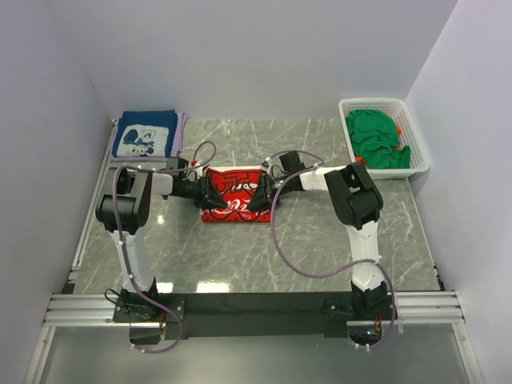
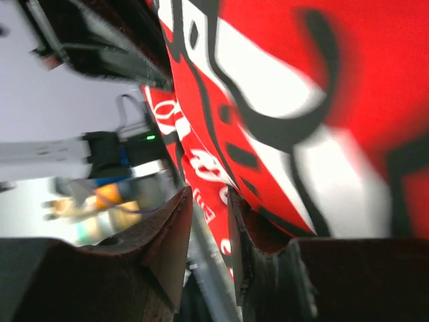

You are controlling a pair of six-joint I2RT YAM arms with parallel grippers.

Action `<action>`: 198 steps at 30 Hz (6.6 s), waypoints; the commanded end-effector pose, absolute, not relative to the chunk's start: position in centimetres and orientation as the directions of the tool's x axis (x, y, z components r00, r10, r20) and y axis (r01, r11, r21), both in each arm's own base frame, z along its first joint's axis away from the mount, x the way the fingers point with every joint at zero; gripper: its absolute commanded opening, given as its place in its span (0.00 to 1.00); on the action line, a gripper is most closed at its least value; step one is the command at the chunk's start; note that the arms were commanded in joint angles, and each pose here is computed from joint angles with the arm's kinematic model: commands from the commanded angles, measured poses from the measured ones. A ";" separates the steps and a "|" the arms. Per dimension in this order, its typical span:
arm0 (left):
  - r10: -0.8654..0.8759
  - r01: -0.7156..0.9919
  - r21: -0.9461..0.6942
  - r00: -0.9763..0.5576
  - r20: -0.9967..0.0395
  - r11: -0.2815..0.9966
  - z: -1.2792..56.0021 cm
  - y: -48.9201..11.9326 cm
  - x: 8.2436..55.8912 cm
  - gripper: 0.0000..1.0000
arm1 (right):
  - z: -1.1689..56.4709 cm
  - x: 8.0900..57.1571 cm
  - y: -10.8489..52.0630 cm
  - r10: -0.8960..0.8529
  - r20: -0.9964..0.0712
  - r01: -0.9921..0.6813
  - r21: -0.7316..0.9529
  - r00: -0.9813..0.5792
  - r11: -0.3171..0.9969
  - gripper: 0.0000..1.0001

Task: Fold and stack the t-shirts
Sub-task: Fold the tshirt, then neatly place the folded tshirt to the corner

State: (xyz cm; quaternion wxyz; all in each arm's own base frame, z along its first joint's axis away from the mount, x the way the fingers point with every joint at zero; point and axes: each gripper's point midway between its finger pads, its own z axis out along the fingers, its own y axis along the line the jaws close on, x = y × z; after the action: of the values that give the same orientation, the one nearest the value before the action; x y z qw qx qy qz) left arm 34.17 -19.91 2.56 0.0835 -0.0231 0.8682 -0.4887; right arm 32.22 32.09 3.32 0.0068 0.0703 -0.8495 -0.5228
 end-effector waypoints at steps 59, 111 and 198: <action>-0.341 0.186 -0.822 -0.844 -0.415 0.539 6.0 -15.5 48.2 0.37 | 5.0 47.9 30.3 0.120 -0.287 -0.198 0.855 -0.950 0.479 0.33; -0.406 -0.074 -0.431 -0.506 -0.761 0.899 22.8 7.1 35.1 0.99 | 6.5 27.8 46.0 -0.798 -0.569 -0.884 -0.246 -0.201 0.398 0.45; -0.667 -0.153 -0.770 -0.621 -0.412 0.619 6.2 -15.9 48.3 0.14 | 13.8 35.9 46.5 -0.456 -0.803 -0.798 0.039 -0.383 0.601 0.04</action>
State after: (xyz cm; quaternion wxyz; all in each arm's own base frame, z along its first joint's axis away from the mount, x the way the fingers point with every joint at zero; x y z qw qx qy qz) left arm 45.16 -16.70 4.33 0.2908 -0.2795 0.8321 -0.3806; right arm 35.27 45.24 10.44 -0.3617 0.4014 -0.8192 -0.1924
